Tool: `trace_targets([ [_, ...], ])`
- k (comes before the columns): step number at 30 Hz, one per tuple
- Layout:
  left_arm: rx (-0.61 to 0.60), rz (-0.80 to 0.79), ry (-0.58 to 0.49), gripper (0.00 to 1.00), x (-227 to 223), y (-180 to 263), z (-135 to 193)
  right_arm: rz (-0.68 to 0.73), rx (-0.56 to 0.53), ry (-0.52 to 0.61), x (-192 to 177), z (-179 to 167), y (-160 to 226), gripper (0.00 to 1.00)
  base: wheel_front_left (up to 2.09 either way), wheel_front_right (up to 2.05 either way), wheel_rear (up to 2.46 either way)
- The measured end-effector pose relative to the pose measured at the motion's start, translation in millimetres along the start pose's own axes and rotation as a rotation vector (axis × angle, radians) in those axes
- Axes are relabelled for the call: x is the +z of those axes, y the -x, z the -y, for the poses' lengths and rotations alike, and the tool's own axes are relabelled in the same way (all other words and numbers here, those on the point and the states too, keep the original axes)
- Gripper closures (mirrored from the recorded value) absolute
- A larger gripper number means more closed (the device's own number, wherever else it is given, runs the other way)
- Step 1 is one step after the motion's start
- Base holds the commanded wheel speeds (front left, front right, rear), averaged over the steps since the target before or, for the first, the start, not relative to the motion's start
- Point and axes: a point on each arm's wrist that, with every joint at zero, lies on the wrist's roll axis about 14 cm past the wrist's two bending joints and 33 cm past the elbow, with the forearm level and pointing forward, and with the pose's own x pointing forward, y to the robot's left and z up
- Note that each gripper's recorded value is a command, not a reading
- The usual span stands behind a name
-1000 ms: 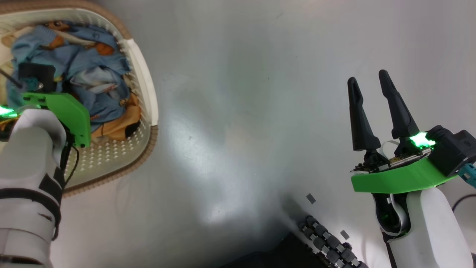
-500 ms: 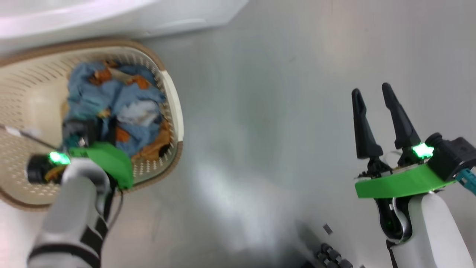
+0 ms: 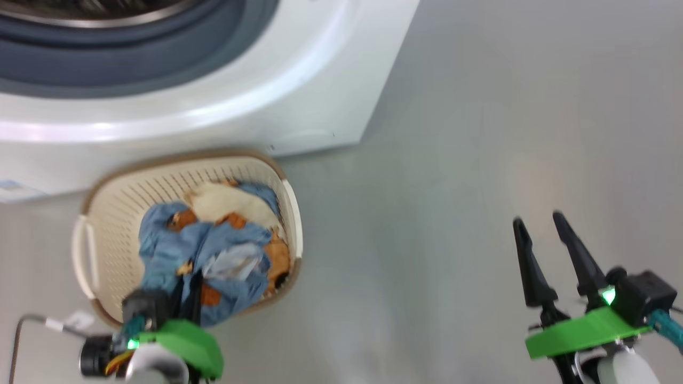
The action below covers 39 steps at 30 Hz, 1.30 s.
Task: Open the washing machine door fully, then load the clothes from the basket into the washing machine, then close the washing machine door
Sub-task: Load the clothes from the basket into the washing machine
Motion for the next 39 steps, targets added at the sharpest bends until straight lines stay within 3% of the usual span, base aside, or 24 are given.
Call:
trace_targets([
  [18,0.177,0.344,0.095,1.0,66,166,-34,0.141,0.088,0.0,47,-17,85,0.0,0.0,0.0,0.0],
  [26,0.218,0.497,0.105,1.0,98,204,-42,0.23,0.134,-0.003,72,-29,94,0.0,0.0,0.0,0.0],
  [39,0.217,0.527,0.109,1.0,100,218,-38,0.239,0.139,0.002,74,-28,99,0.0,0.0,0.0,0.0],
])
